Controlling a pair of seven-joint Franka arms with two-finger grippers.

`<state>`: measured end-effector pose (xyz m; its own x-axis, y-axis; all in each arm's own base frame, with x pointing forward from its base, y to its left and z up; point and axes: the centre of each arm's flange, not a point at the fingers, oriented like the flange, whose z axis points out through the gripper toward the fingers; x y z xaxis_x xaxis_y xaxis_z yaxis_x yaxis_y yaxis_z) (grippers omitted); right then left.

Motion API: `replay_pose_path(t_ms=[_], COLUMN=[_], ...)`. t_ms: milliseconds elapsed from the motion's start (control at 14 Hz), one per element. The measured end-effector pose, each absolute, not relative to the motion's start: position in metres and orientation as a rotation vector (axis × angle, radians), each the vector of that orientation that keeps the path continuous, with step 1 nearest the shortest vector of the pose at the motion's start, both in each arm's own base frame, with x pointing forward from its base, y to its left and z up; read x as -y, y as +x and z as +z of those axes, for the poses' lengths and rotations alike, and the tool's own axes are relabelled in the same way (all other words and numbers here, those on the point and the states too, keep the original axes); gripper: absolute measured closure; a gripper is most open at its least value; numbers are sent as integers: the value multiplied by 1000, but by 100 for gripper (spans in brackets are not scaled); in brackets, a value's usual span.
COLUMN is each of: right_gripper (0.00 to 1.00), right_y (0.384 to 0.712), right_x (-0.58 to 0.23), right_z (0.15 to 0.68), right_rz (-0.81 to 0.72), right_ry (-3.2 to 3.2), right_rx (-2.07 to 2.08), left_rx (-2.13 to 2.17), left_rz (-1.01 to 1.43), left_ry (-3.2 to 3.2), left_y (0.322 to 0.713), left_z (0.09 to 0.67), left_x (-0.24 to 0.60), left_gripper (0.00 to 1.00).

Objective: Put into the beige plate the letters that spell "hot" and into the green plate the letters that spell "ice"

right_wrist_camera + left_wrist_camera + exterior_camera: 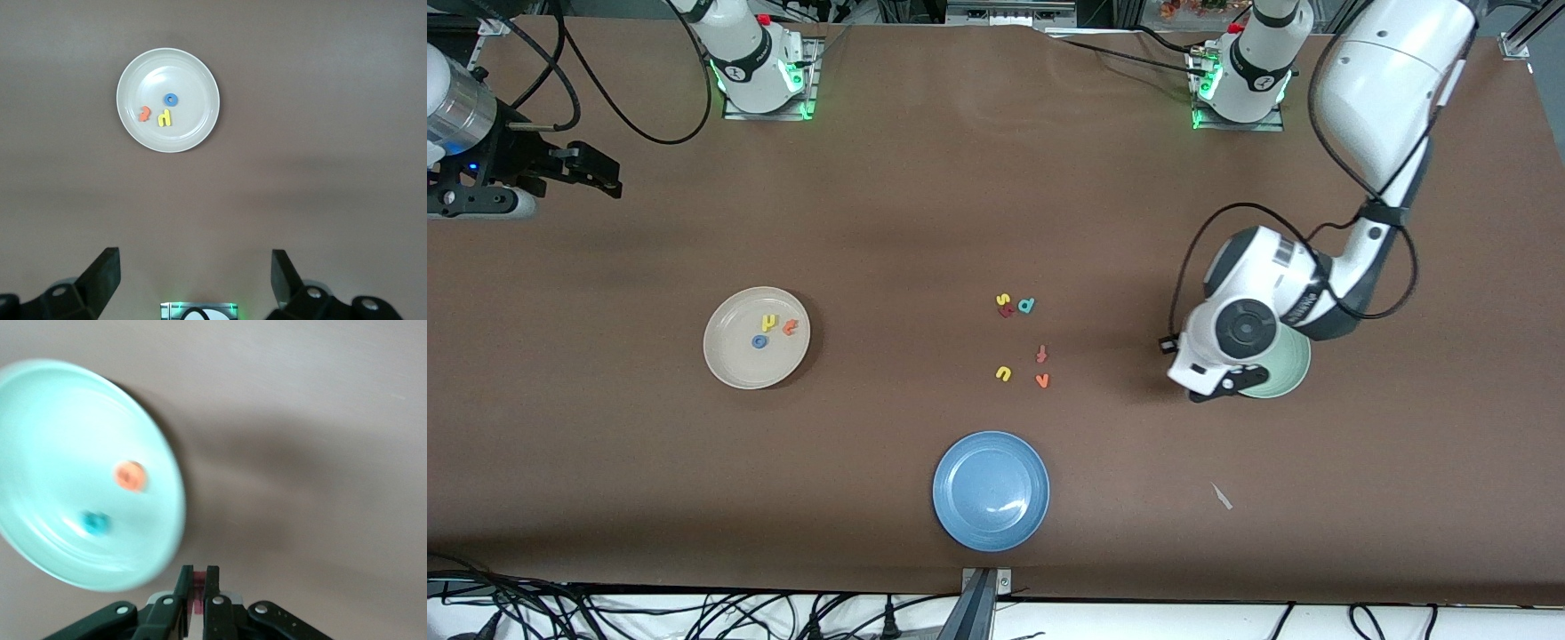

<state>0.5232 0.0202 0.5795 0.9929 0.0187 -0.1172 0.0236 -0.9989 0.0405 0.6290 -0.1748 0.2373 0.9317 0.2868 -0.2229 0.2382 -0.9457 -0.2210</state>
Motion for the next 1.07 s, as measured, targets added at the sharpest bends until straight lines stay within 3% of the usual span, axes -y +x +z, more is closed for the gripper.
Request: replay_pose_path(t_ms=[215, 358, 859, 931, 1074], right_gripper=[0, 0, 0, 0, 0], right_y=[524, 526, 531, 531, 533], right_x=[-22, -22, -24, -24, -24], right_z=[579, 580, 582, 582, 578], right_rz=[-183, -177, -155, -155, -163], right_ry=[3094, 3094, 3094, 3094, 3092], right_rx=[-38, -35, 64, 65, 66], left_rx=[281, 235, 200, 196, 175], left_rz=[404, 438, 434, 416, 344], left_ry=[-2851, -2846, -2864, -2873, -2909], left_y=[626, 624, 626, 628, 635], left_z=[225, 220, 225, 232, 261], left_x=[148, 140, 142, 146, 163], left_gripper=[93, 78, 5, 0, 0])
